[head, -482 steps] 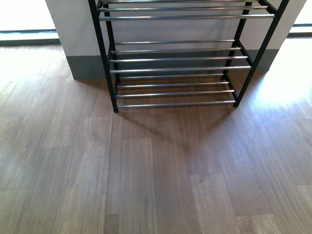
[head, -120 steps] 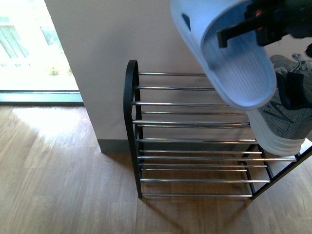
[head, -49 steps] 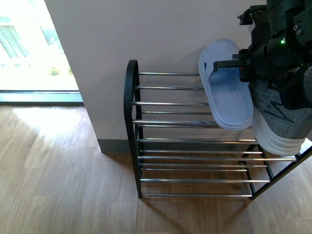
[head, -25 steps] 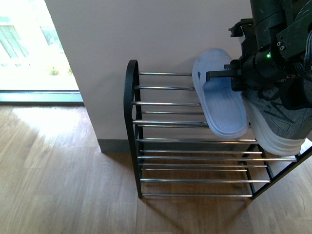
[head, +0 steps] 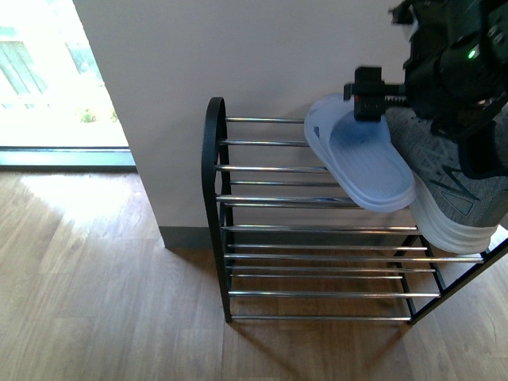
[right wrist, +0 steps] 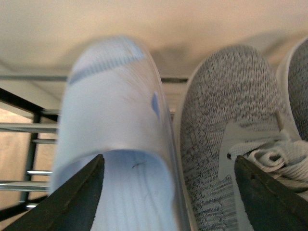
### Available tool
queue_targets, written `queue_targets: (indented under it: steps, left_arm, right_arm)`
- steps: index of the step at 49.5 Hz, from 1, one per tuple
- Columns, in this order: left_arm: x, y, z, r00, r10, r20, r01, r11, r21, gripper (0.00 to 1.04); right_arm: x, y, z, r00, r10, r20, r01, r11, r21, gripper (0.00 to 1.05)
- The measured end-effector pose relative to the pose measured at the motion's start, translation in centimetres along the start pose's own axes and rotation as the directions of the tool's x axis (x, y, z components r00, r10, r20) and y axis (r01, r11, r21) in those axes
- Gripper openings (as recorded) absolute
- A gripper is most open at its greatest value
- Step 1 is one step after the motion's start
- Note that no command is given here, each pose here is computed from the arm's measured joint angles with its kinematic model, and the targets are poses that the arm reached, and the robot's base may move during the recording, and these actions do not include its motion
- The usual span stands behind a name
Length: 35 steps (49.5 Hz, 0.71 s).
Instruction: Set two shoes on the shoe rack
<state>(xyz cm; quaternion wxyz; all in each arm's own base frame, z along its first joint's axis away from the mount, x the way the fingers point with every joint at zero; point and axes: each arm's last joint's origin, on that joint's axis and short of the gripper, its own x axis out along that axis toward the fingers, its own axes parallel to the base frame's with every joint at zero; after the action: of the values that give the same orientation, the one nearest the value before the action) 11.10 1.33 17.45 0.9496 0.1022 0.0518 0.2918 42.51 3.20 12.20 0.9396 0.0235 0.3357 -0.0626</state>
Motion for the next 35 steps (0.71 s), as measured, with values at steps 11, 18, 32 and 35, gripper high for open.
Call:
queue_targets:
  steps: [11, 18, 32, 35]
  left_arm:
    - [0.0, 0.0, 0.0, 1.0, 0.0, 0.0, 0.0, 1.0, 0.0, 0.02]
    - [0.0, 0.0, 0.0, 1.0, 0.0, 0.0, 0.0, 1.0, 0.0, 0.02]
    - [0.0, 0.0, 0.0, 1.0, 0.0, 0.0, 0.0, 1.0, 0.0, 0.02]
    - [0.0, 0.0, 0.0, 1.0, 0.0, 0.0, 0.0, 1.0, 0.0, 0.02]
  right_arm:
    - [-7.4, -1.7, 5.9, 0.983, 0.069, 0.172, -0.072, 0.997, 0.008, 0.95]
    - [-11.4, -3.8, 7.1, 0.947, -0.007, 0.321, 0.04, 0.994, -0.098, 0.96]
    - [-22.7, -8.7, 2.0, 0.734, 0.159, 0.66, 0.08, 0.945, -0.317, 0.96]
    - [-24.2, -9.3, 0.9, 0.713, 0.157, 0.683, 0.095, 0.944, -0.316, 0.96]
